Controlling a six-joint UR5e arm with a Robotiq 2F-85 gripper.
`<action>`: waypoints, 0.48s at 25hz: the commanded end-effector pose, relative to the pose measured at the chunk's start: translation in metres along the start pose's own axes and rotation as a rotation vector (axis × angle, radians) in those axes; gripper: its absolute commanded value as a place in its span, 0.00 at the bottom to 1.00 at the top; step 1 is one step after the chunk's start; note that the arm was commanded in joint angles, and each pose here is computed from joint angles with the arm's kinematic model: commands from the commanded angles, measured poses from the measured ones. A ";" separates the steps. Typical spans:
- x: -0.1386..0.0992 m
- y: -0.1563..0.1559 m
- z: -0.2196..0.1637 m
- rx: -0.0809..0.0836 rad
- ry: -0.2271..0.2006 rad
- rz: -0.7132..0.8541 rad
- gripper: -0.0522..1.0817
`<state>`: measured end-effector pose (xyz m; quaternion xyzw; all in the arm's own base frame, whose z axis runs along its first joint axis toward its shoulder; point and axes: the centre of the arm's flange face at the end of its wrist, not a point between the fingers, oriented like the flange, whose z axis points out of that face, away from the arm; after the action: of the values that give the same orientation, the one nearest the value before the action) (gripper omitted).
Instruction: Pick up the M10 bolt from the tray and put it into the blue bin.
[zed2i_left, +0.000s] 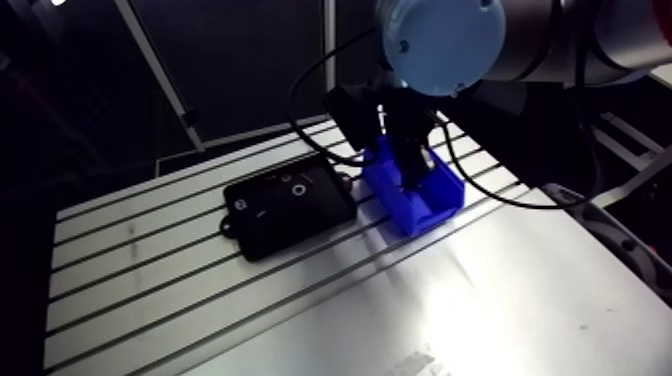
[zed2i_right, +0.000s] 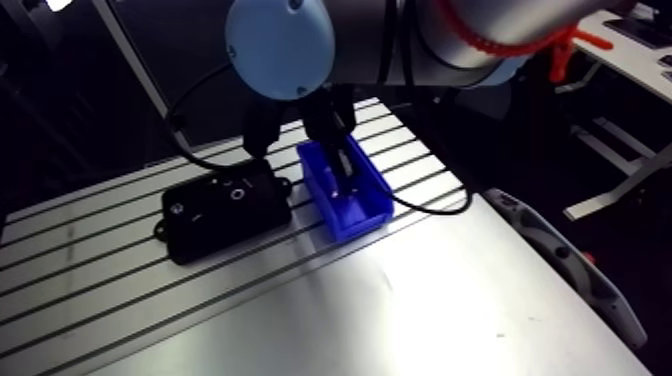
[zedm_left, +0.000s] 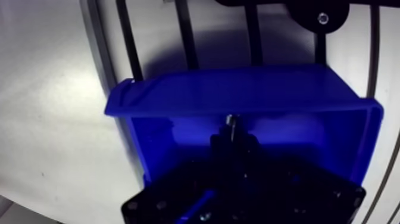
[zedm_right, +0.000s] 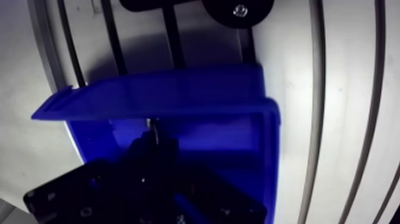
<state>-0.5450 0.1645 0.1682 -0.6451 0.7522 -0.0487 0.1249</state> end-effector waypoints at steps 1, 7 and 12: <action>-0.004 0.000 0.000 -0.002 -0.006 0.017 0.64; -0.012 -0.005 -0.009 -0.015 -0.006 0.089 0.16; -0.009 -0.014 -0.029 -0.036 -0.006 0.097 0.06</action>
<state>-0.5411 0.1727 0.1830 -0.6140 0.7789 -0.0342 0.1228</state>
